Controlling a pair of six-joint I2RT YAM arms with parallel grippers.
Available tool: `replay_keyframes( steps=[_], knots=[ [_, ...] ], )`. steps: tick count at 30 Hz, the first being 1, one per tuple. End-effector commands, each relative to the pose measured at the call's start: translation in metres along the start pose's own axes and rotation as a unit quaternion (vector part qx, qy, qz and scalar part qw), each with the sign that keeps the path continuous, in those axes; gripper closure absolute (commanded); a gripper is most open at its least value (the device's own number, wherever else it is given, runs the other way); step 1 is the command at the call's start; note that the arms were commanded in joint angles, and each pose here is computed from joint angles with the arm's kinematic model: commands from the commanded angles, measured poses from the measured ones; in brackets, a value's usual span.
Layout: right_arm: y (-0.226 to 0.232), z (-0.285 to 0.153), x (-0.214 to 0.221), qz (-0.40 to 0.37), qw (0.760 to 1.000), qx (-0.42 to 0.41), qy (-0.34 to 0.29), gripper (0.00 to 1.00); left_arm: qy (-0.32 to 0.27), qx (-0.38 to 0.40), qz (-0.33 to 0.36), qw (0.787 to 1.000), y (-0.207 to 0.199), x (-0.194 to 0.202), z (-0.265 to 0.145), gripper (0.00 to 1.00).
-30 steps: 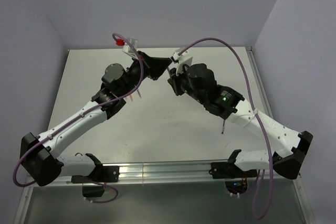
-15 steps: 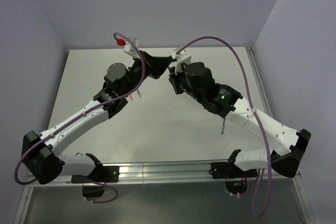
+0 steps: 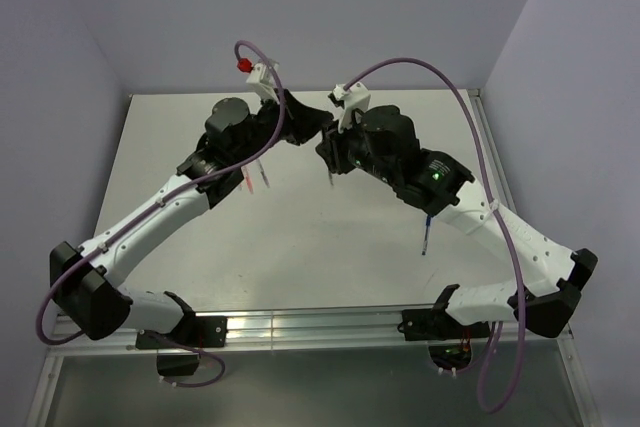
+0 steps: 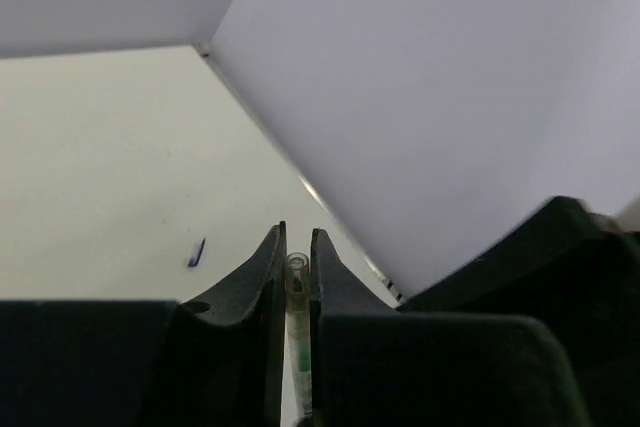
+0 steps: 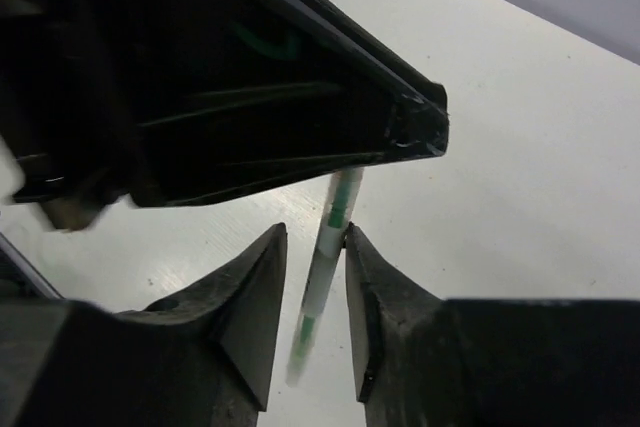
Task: Insert the pens into the pen caps
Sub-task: Place the pen at the center of the board.
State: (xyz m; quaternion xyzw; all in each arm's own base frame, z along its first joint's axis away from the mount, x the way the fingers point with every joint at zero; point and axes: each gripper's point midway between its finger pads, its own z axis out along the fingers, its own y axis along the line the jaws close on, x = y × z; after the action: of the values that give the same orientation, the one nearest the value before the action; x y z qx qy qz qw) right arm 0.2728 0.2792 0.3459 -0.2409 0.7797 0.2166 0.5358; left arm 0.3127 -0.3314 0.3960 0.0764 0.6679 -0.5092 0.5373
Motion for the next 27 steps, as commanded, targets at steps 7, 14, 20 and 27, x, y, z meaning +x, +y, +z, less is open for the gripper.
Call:
replay_keyframes(
  steps=[7, 14, 20, 27],
  knots=[
    [0.012, -0.056, -0.033, 0.059, 0.994, -0.051, -0.083, 0.56, 0.099, -0.14, 0.002, 0.985, 0.089, 0.017, 0.017, 1.0],
    [-0.027, -0.054, -0.004, 0.076, 0.994, 0.052, -0.052, 0.53, 0.113, -0.317, -0.007, 0.942, 0.217, 0.017, 0.027, 1.0],
    [-0.043, -0.043, 0.009, 0.094, 0.992, 0.074, -0.028, 0.53, 0.153, -0.397, -0.016, 0.905, 0.316, 0.058, 0.033, 1.0],
    [-0.057, -0.033, 0.023, 0.109, 0.99, 0.085, -0.011, 0.53, 0.172, -0.449, -0.027, 0.876, 0.376, 0.086, 0.03, 0.99]
  ],
)
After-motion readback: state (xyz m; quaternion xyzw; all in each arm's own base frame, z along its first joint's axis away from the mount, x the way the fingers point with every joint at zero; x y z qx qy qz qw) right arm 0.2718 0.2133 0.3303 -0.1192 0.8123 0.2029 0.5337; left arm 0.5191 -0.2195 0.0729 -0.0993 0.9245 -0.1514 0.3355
